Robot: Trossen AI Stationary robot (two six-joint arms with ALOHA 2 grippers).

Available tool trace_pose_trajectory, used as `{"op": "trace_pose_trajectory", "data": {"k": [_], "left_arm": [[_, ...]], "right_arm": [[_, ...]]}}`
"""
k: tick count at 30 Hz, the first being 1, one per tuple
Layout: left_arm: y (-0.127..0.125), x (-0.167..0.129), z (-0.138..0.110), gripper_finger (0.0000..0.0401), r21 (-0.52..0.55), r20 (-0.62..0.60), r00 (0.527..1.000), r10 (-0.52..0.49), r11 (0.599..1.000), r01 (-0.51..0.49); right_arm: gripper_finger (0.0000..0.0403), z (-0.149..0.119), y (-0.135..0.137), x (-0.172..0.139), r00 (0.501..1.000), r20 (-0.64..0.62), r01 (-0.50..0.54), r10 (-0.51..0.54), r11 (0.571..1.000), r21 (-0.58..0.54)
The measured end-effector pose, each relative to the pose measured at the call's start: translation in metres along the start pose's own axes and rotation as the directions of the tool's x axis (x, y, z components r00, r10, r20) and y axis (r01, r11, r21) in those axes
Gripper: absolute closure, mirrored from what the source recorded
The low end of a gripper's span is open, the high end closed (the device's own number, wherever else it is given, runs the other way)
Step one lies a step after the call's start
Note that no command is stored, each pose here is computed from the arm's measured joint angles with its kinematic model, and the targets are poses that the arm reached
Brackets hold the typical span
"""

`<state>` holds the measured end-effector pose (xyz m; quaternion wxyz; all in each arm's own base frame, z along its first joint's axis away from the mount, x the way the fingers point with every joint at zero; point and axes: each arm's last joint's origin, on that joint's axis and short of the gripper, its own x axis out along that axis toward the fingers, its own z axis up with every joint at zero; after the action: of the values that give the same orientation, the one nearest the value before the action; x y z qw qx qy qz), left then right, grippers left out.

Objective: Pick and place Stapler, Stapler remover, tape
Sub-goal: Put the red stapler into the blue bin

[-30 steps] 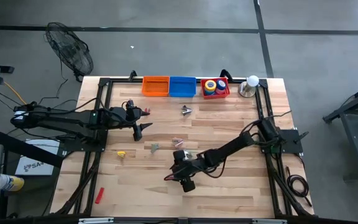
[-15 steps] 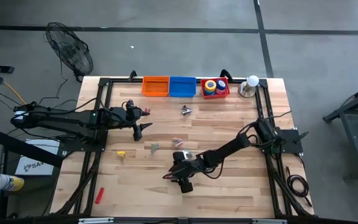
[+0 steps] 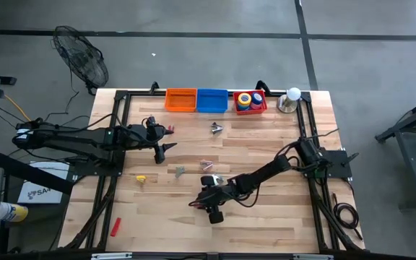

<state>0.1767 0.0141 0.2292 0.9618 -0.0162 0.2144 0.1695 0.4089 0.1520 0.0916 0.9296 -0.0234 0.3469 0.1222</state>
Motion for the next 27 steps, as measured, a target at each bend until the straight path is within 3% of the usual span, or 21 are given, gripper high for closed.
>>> {"op": "trace_pose_trajectory", "data": {"k": [11, 22, 27], "left_arm": [[0.0, 0.0, 0.0, 0.0169, -0.007, 0.001, 1.0, 0.0, 1.0, 0.0], [0.0, 0.0, 0.0, 0.0169, -0.008, 0.001, 1.0, 0.0, 1.0, 0.0], [0.0, 0.0, 0.0, 0.0169, -0.008, 0.001, 1.0, 0.0, 1.0, 0.0]], "right_arm": [[0.0317, -0.001, 0.0, 0.0, 1.0, -0.003, -0.005, 0.005, 1.0, -0.001], [0.0316, 0.01, -0.005, -0.013, 1.0, 0.003, -0.004, 0.004, 0.999, 0.037], [0.0316, 0.024, -0.022, -0.031, 0.998, -0.003, 0.069, -0.069, 0.996, 0.057]]}}
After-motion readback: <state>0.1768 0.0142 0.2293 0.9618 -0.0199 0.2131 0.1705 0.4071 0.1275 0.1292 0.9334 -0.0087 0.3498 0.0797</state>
